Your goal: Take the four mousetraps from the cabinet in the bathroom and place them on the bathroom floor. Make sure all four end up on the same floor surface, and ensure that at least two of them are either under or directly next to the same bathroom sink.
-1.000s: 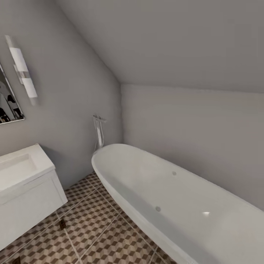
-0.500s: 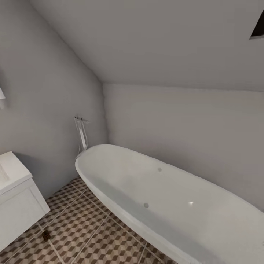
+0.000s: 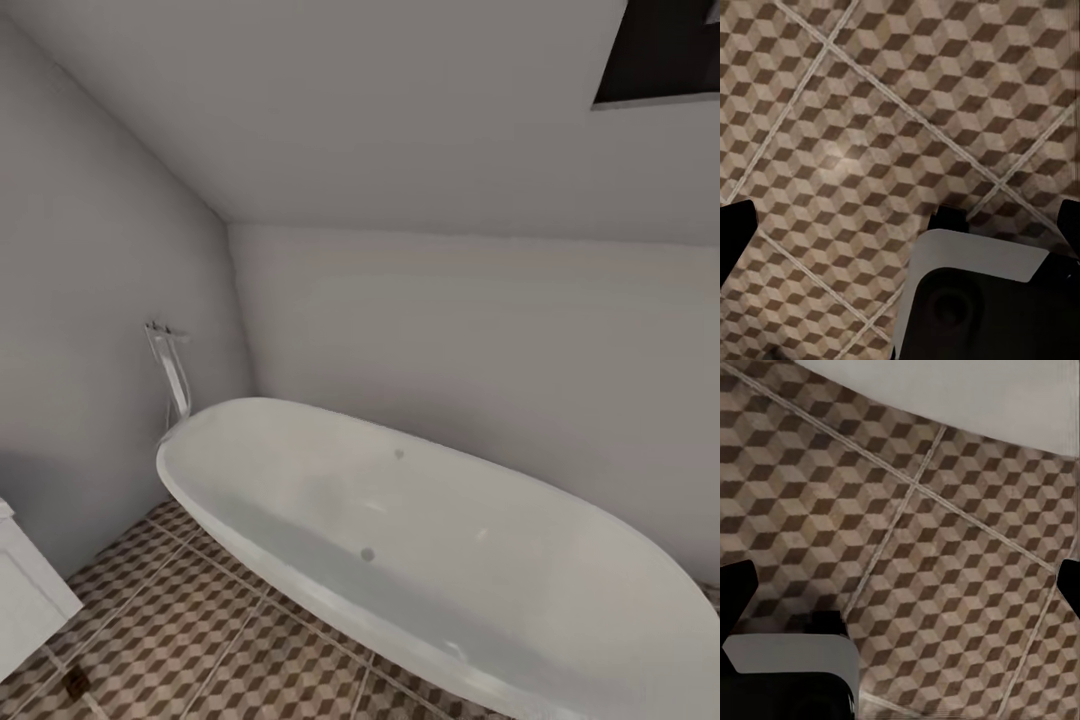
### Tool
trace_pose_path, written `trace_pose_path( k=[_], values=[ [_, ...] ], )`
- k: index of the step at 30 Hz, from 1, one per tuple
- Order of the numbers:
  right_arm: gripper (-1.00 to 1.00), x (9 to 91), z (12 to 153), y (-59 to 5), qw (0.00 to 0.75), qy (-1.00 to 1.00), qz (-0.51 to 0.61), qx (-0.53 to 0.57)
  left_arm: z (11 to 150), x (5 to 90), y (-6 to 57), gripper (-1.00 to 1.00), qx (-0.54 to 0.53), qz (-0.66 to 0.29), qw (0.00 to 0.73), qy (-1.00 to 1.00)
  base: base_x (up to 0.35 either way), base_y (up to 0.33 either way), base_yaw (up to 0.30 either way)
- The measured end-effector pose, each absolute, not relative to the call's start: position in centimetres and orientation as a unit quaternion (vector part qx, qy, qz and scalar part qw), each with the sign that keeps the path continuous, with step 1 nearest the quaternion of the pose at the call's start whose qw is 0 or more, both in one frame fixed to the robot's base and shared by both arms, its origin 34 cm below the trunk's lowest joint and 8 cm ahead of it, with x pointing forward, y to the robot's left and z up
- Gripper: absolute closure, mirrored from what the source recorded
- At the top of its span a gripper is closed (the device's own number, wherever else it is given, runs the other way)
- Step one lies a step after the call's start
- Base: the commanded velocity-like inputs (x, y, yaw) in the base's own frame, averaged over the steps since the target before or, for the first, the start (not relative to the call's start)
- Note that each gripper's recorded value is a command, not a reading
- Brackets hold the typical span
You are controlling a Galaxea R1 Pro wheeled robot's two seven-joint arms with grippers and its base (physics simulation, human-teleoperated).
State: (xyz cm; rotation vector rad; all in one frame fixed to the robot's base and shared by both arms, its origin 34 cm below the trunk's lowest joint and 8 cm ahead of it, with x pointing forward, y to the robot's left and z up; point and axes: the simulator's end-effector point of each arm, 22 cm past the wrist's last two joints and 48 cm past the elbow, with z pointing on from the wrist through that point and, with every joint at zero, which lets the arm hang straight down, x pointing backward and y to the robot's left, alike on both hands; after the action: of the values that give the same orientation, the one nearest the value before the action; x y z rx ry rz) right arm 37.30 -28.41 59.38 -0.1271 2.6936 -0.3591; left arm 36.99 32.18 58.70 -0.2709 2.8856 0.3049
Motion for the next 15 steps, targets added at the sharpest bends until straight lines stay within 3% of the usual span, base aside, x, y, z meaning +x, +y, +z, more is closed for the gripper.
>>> trace_pose_path(
  k=[15],
  values=[
    [-1.00,36.88,59.08,-28.61,0.203,0.969,-0.130,-0.047,58.37,36.48,32.15,-1.00,-0.090,0.105,0.107,0.985,0.000,0.000,-0.244]
  ],
)
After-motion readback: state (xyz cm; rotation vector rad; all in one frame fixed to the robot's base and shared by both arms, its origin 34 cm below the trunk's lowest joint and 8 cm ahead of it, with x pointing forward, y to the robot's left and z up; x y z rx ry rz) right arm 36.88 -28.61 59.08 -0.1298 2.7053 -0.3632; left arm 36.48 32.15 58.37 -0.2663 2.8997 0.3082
